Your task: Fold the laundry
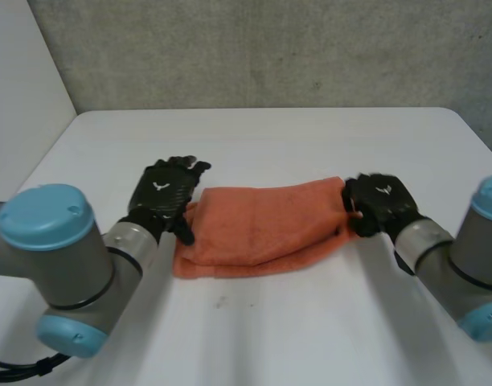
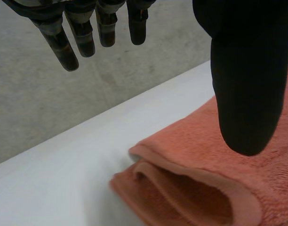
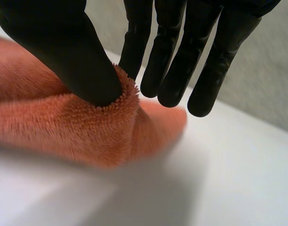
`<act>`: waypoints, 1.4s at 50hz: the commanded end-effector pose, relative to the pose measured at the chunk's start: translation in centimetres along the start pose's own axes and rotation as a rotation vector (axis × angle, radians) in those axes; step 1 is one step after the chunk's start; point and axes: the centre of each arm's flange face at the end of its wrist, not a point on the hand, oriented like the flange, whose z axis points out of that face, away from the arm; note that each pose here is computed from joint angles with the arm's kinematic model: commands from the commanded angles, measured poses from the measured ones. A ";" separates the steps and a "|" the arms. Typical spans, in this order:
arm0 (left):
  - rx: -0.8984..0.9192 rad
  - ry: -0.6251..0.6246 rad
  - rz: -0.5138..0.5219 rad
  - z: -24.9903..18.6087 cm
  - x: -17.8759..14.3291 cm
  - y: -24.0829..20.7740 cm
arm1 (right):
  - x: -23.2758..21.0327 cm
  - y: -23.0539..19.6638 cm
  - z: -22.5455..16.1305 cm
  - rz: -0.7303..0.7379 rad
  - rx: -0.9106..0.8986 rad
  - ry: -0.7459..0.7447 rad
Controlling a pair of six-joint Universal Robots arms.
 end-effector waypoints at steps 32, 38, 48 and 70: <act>0.008 -0.029 -0.095 0.3 -1.5 -2.0 | -14.6 -6.5 2.2 0.061 0.059 -0.199; -0.049 0.028 -0.182 1.7 0.6 -0.4 | -13.1 -3.8 2.7 0.101 -0.062 -0.164; -0.232 0.067 -0.192 2.0 1.5 2.7 | -11.9 -0.9 4.1 0.159 -0.168 -0.170; -0.002 0.052 -0.187 -1.9 0.4 -7.8 | -7.2 -11.5 1.6 0.156 0.073 -0.124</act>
